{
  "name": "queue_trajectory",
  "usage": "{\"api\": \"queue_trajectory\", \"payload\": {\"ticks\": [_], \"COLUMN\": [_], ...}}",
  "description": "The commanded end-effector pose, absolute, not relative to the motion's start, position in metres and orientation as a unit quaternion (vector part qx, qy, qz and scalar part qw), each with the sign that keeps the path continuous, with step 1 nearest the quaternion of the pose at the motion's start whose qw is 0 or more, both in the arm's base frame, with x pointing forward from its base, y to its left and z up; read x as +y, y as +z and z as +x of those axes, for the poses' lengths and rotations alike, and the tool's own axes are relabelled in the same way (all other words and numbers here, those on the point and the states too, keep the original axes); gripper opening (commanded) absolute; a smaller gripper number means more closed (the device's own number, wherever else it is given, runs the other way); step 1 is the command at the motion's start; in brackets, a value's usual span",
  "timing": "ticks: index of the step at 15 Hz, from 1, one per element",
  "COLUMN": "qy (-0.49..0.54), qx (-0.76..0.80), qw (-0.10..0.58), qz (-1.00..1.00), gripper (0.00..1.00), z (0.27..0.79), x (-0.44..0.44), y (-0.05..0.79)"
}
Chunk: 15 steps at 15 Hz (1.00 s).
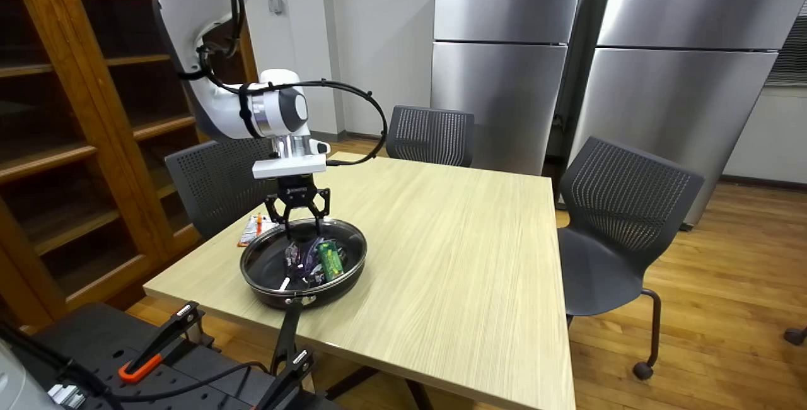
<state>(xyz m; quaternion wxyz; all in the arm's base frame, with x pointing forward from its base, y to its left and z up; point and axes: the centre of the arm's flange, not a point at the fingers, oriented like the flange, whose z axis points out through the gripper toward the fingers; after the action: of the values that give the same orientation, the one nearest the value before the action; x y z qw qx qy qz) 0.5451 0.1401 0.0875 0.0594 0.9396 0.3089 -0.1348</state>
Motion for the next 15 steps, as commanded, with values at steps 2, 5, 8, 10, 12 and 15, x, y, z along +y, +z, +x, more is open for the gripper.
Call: {"api": "queue_trajectory", "payload": {"ticks": [2,5,8,10,12,15], "qy": [-0.147,-0.149,-0.152,-0.154,-0.156,-0.157], "qx": [0.311,0.31,0.312,0.312,0.311,0.311], "qw": [0.057,0.059,0.061,0.063,0.063,0.065], "qz": [0.937,0.937,0.936,0.936,0.935,0.935], "gripper": [0.39,0.39,0.39,0.39,0.39,0.39], "z": [0.5528,0.5513,0.5483,0.5474,0.5465,0.5453], "x": [0.1426,0.1409,0.1399,0.1388,0.138,0.1378], "y": [0.0975,0.0974,0.0953,0.0931,0.0915,0.0888]}}
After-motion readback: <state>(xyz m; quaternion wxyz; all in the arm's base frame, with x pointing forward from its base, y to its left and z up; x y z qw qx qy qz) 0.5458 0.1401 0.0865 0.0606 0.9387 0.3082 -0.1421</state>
